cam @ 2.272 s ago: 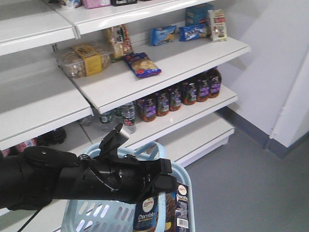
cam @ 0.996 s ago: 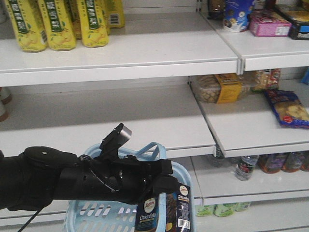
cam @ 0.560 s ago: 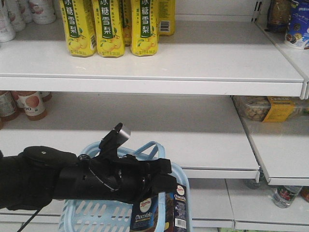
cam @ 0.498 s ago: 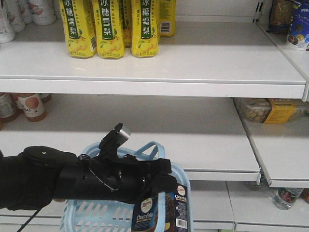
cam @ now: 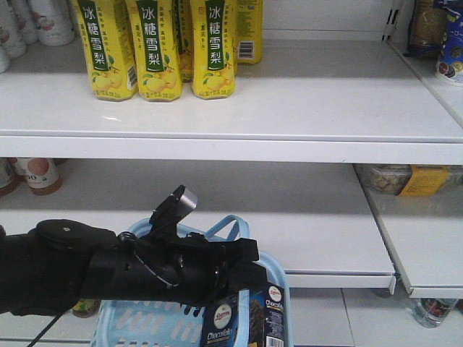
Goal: Left arm holds basket, right arm returns cookies
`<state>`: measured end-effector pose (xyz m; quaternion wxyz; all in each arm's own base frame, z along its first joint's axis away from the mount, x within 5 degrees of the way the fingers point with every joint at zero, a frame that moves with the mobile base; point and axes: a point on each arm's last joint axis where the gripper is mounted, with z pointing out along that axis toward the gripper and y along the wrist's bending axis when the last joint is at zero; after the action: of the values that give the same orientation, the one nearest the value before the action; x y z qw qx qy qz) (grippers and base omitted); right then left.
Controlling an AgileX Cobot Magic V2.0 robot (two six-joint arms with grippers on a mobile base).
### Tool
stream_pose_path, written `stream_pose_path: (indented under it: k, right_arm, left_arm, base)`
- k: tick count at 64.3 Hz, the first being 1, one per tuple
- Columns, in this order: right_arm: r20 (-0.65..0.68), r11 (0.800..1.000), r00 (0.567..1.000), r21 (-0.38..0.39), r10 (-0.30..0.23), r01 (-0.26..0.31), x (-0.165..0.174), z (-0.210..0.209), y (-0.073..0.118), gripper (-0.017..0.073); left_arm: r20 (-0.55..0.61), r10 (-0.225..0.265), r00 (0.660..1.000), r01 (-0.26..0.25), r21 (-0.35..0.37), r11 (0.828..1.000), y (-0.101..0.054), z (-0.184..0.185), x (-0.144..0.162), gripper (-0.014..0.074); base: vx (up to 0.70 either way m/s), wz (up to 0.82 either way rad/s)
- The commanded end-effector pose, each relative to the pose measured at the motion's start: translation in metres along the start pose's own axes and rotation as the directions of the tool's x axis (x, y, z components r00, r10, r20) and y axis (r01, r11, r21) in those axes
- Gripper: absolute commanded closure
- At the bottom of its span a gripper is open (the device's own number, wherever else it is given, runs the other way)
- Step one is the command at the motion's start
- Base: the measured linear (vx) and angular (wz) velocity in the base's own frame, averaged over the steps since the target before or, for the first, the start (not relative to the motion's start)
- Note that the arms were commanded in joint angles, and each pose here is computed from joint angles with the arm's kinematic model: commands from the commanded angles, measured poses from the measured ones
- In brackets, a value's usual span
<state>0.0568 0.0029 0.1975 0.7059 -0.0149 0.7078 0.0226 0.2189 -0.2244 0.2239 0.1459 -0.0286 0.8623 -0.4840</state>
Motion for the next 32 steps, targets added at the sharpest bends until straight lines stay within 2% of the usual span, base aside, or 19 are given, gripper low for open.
stream_pose_path:
  k: [1,32]
  right_arm:
    - [0.087,1.0,0.996,0.002,-0.002,0.002,-0.0071,-0.0011,0.0,0.0567]
    - [0.087,1.0,0.996,0.002,-0.002,0.002,-0.0071,-0.0011,0.0,0.0567]
  left_arm:
    - [0.029,-0.016,0.999,0.013,0.107,0.994,-0.0234,-0.0106,-0.0051,0.06]
    - [0.029,-0.016,0.999,0.013,0.107,0.994,-0.0234,-0.0106,-0.0051,0.06]
  base:
    - [0.06,-0.02]
    - [0.03,-0.03]
